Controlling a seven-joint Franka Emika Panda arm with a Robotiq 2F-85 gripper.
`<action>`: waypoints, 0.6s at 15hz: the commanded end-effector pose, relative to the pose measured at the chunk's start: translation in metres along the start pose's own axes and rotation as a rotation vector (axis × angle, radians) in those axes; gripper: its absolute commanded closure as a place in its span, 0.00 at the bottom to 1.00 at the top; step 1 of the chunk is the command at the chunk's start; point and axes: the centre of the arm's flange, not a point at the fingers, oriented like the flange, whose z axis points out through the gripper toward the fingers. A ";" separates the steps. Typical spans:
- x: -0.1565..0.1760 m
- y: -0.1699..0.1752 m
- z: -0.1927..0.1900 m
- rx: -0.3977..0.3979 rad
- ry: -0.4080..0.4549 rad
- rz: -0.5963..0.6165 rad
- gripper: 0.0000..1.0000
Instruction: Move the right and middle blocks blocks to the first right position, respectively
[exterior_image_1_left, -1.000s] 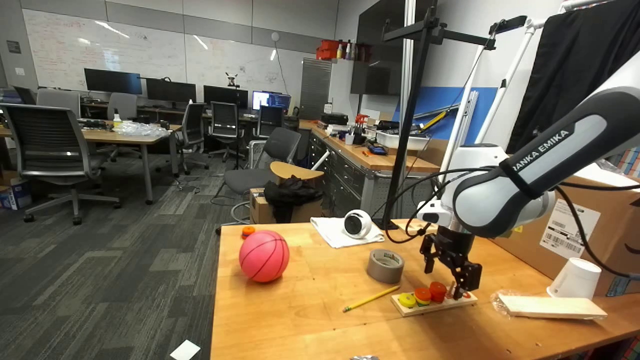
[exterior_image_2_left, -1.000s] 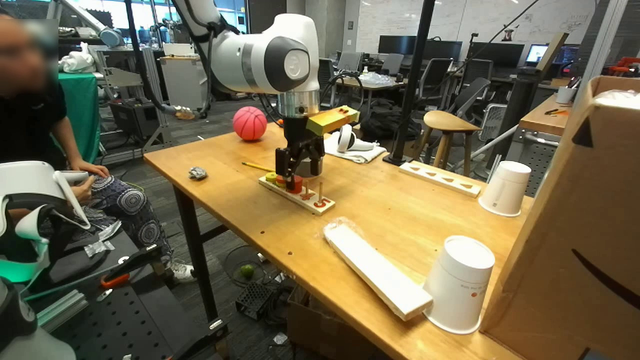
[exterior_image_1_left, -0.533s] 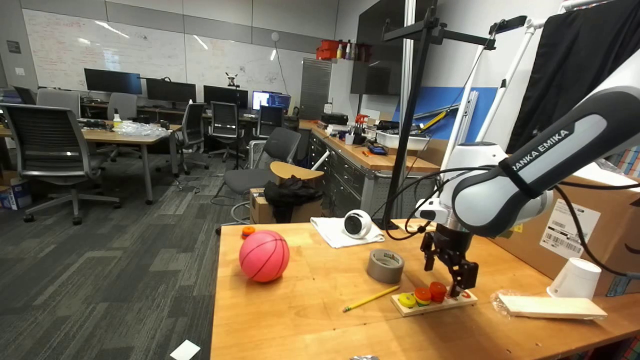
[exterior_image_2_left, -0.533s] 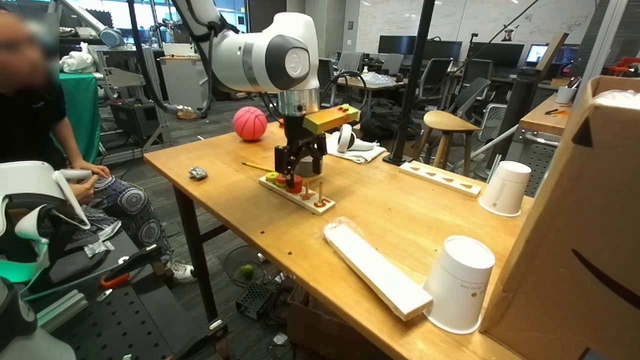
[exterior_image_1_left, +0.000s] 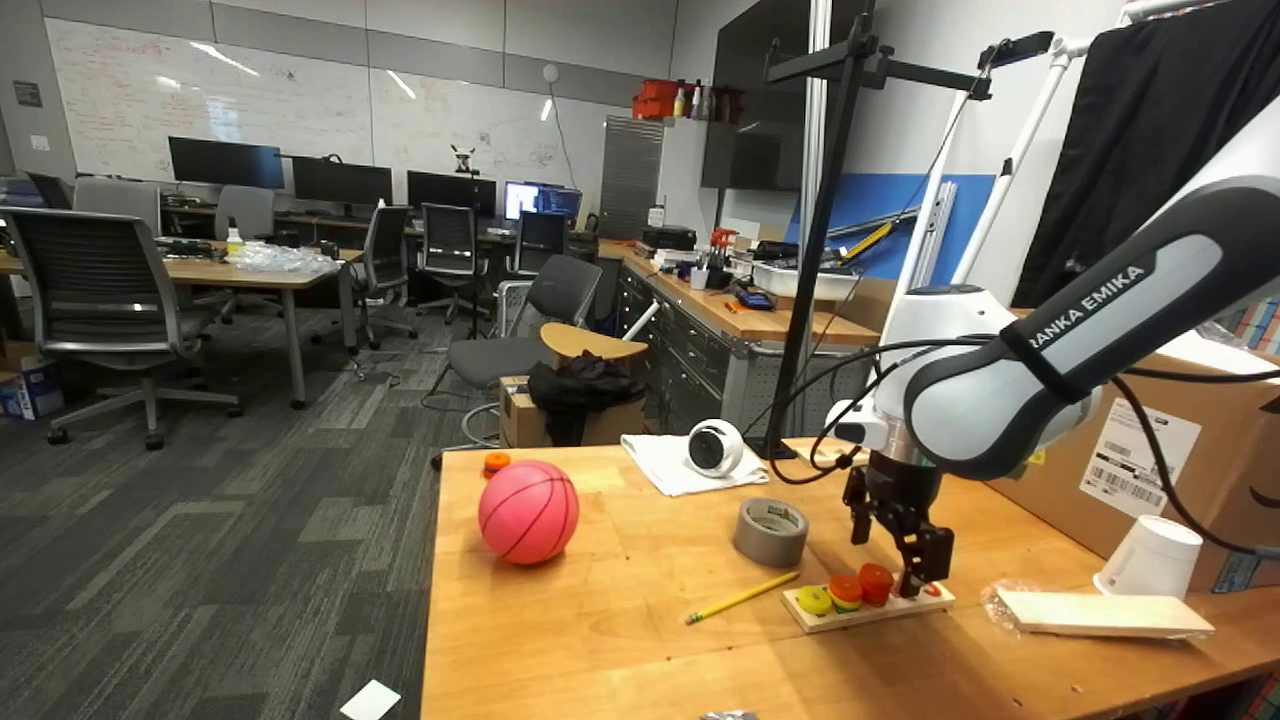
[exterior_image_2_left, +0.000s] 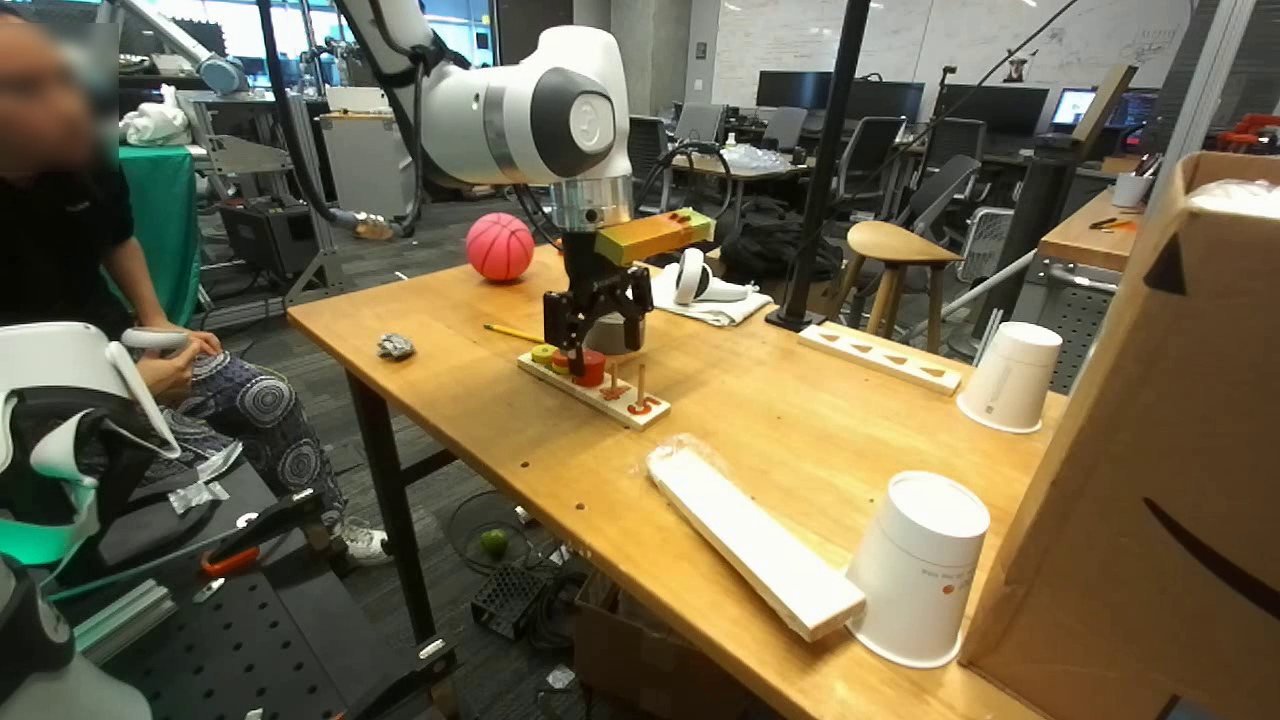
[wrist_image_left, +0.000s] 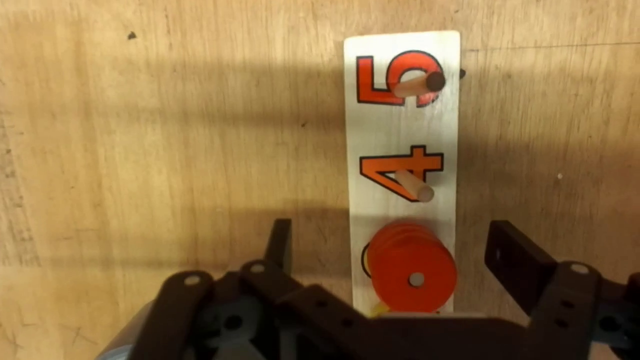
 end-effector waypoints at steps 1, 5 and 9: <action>0.011 0.002 -0.012 0.004 -0.006 0.026 0.00; 0.018 0.002 -0.013 0.008 -0.011 0.038 0.24; 0.015 0.003 -0.011 0.008 -0.022 0.061 0.57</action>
